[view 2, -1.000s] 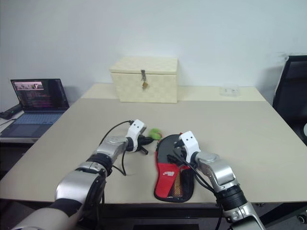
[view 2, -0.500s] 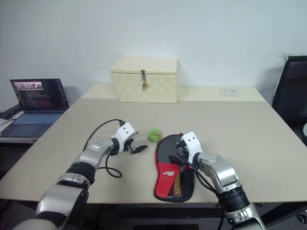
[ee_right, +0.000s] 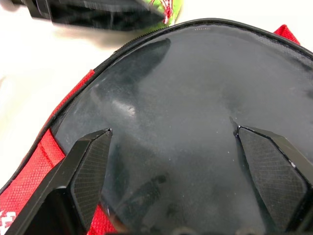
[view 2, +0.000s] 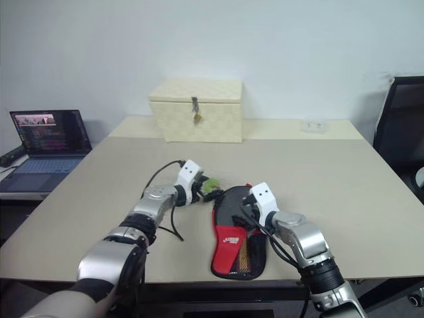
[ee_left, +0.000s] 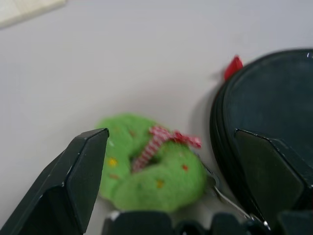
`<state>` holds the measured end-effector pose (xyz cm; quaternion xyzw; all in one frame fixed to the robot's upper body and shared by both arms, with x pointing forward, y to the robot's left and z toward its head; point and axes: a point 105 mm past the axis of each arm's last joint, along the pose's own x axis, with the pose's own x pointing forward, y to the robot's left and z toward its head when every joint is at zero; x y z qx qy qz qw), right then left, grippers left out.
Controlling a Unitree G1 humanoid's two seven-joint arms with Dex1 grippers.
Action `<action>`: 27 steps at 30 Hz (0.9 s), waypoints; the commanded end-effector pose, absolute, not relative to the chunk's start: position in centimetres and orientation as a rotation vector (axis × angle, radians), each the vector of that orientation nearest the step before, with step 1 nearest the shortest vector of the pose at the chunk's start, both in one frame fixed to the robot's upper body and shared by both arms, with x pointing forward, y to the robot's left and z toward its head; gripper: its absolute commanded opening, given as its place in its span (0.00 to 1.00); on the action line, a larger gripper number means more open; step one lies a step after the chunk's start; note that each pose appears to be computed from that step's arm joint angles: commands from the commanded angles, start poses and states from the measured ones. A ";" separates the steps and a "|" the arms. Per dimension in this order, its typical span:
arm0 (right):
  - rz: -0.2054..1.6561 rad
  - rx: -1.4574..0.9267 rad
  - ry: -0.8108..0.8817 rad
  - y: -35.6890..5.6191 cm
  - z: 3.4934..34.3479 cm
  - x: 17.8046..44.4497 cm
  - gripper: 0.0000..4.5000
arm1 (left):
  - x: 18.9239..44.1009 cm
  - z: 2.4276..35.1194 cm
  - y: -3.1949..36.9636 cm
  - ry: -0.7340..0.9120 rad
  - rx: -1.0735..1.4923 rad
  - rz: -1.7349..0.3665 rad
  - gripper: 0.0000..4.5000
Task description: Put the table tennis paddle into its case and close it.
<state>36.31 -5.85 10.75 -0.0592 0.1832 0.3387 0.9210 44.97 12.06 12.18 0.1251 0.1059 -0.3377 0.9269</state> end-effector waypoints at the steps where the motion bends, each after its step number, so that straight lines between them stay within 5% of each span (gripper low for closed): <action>1: 0.678 -0.124 0.456 -6.5 8.9 35.8 1.00 | 45.6 12.7 12.0 0.223 0.224 -0.631 0.99; 6: 0.669 -0.128 0.456 -6.7 8.9 35.8 1.00 | 45.7 11.9 11.9 0.255 0.220 -0.600 0.99; 9: 0.665 -0.129 0.456 -6.7 8.8 35.8 1.00 | 45.7 11.8 11.6 0.258 0.224 -0.596 0.86; 20: 0.662 -0.170 0.355 -5.8 10.2 36.6 1.00 | 45.6 11.2 11.7 0.274 0.206 -0.579 0.02; 27: 0.687 -0.237 0.378 -4.9 8.4 36.3 1.00 | 45.7 11.3 11.9 0.274 0.197 -0.563 0.00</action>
